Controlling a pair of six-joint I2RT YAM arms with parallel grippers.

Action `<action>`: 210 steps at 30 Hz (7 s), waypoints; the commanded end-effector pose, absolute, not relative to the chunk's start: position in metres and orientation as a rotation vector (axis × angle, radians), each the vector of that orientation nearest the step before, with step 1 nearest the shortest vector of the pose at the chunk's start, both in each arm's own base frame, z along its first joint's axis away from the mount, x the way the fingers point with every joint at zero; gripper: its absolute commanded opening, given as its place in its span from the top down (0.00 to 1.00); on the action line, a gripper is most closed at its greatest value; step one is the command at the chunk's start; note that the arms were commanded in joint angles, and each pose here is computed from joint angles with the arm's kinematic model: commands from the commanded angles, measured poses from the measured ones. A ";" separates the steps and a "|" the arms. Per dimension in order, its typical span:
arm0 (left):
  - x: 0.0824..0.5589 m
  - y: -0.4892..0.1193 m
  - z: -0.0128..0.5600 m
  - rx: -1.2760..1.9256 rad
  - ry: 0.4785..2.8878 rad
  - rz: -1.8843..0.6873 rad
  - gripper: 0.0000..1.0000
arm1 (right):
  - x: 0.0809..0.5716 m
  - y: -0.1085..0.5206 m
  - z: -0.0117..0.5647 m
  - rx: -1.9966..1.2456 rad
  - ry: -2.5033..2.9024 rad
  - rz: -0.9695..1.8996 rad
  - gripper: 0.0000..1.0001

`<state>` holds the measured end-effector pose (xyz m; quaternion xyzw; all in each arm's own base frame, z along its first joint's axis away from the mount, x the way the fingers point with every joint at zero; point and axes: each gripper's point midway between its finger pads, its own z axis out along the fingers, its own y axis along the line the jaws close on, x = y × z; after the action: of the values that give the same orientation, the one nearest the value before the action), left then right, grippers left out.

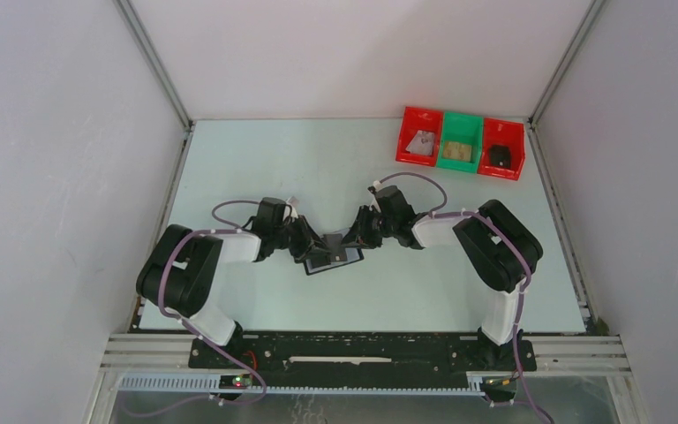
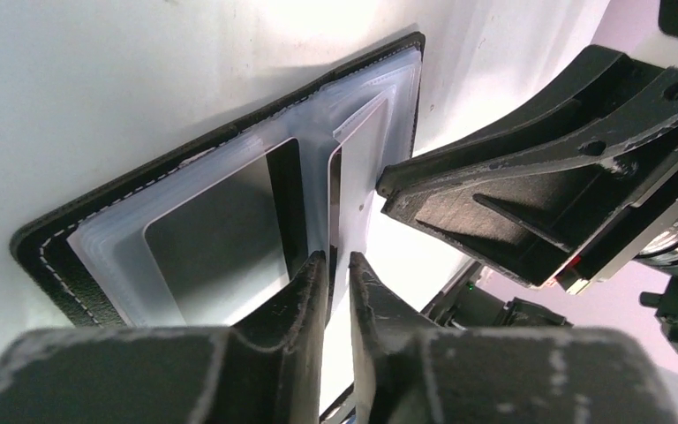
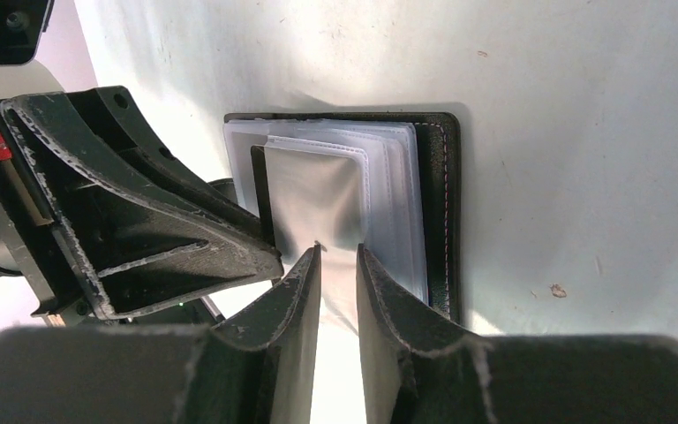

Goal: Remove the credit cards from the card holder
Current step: Remove the credit card from the card holder, then place the credit card in the storage box, then reset both arms

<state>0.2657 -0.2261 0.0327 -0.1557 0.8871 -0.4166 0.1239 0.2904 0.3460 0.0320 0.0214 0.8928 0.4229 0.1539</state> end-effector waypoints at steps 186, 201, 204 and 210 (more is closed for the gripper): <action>0.275 -0.180 0.180 0.025 2.325 -1.020 0.41 | 0.574 -0.129 0.162 0.304 2.197 0.081 0.48; 0.285 -0.110 0.278 -0.073 1.978 -0.557 0.40 | 0.466 -0.028 0.349 0.164 1.802 -0.353 0.00; 0.279 -0.087 0.307 -0.112 1.860 -0.445 0.38 | 0.432 0.011 0.353 0.155 1.776 -0.140 0.01; 0.268 -0.053 0.329 -0.167 1.764 -0.277 0.35 | 0.366 0.075 0.334 0.104 1.735 0.276 0.00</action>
<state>0.2692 -0.0851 0.3068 -0.0500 0.7883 -0.1949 0.5815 0.3962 0.0427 0.3393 0.0360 0.7745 0.0150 0.6313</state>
